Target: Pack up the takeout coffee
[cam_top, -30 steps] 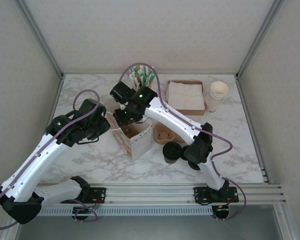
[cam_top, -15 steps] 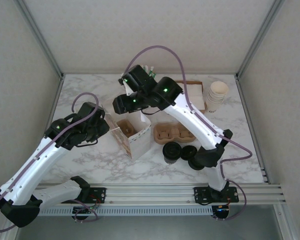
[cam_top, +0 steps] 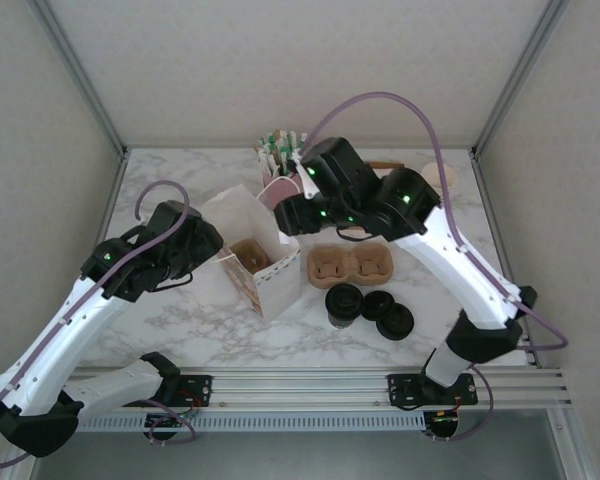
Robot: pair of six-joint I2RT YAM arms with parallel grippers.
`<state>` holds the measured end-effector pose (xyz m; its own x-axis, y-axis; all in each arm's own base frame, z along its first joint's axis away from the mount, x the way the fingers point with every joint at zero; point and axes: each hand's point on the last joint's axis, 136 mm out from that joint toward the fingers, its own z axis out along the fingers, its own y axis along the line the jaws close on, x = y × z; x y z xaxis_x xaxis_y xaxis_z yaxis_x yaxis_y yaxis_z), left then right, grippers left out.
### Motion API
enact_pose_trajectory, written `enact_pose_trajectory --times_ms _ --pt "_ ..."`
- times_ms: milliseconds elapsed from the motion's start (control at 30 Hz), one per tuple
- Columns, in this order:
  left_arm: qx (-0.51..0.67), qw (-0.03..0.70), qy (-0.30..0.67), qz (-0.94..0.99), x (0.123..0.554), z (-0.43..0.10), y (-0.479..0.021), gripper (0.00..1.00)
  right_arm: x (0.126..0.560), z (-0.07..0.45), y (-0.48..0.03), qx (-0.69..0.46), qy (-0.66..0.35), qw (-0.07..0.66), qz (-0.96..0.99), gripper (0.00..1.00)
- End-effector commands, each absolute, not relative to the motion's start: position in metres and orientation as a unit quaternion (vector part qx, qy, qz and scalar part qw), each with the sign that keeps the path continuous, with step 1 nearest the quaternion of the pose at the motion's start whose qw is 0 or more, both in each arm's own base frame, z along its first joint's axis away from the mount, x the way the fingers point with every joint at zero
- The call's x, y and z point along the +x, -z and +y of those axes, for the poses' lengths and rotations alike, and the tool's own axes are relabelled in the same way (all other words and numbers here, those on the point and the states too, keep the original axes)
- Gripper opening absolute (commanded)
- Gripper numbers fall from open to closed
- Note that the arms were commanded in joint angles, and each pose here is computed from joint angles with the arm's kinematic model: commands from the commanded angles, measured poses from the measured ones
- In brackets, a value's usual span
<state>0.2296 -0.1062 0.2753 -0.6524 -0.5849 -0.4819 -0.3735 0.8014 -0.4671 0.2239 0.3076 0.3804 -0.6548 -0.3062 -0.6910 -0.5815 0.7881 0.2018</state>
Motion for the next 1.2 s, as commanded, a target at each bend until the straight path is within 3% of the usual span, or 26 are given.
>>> enact_pose_trajectory --times_ms 0,233,767,1167 --pt "-0.278 0.373 0.169 0.869 0.234 -0.093 -0.306 0.73 0.232 0.273 -0.398 -0.220 -0.177 0.401 0.871 0.54" --pt "-0.278 0.419 0.155 0.851 0.237 -0.078 -0.332 0.80 0.221 0.221 -0.391 -0.185 -0.150 0.442 0.865 0.75" --pt "-0.279 0.451 0.138 0.837 0.240 -0.067 -0.356 0.81 0.199 0.159 -0.327 -0.114 -0.069 0.375 0.917 0.77" --pt "-0.270 0.417 0.122 0.859 0.244 -0.077 -0.341 0.81 0.177 0.141 -0.242 -0.068 -0.038 0.236 0.969 0.86"
